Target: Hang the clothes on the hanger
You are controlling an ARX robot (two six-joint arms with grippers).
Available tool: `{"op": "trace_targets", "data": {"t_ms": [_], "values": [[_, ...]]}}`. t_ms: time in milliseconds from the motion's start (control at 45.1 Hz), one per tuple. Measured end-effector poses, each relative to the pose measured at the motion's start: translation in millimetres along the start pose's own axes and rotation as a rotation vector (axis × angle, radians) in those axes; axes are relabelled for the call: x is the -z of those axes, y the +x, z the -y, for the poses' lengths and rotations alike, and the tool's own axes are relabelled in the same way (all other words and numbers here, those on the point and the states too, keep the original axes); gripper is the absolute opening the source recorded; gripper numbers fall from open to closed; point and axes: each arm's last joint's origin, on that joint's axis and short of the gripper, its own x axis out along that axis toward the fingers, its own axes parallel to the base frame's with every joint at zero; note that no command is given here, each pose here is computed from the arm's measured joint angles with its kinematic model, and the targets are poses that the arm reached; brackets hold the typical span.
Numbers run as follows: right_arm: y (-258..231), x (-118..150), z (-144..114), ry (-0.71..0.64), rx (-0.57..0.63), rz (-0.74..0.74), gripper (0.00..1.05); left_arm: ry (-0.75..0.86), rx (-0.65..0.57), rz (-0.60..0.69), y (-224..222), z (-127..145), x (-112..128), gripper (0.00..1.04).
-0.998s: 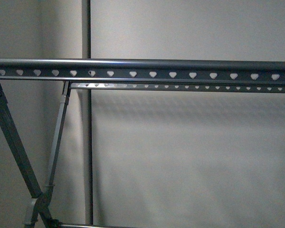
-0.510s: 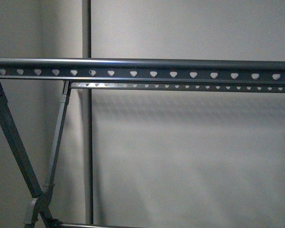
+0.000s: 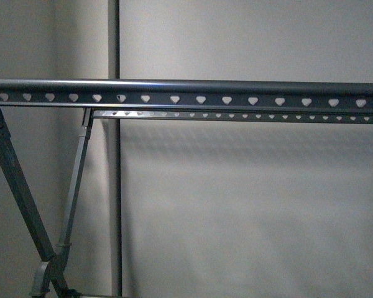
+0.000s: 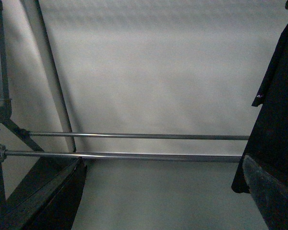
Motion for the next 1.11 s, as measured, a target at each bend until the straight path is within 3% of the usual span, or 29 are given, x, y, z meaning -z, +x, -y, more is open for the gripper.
{"op": "trace_targets", "data": {"t_ms": [288,532,621,732,865,932,1020,1109], "values": [[0,0,0,0.000,0.000,0.000,0.97,0.170,0.086,-0.196,-30,-20,17,0.04],[0,0,0,0.000,0.000,0.000,0.97,0.294,0.177,-0.295,-44,2,38,0.04],[0,0,0,0.000,0.000,0.000,0.97,0.438,0.306,-0.387,-51,26,57,0.04],[0,0,0,0.000,0.000,0.000,0.97,0.667,0.570,-0.490,-60,62,76,0.04],[0,0,0,0.000,0.000,0.000,0.97,0.882,0.869,-0.565,-68,88,85,0.04],[0,0,0,0.000,0.000,0.000,0.97,1.068,0.995,-0.532,-65,103,84,0.04],[0,0,0,0.000,0.000,0.000,0.97,1.219,1.050,-0.485,-58,115,80,0.04],[0,0,0,0.000,0.000,0.000,0.97,1.475,1.099,-0.359,-36,131,77,0.04]]}}
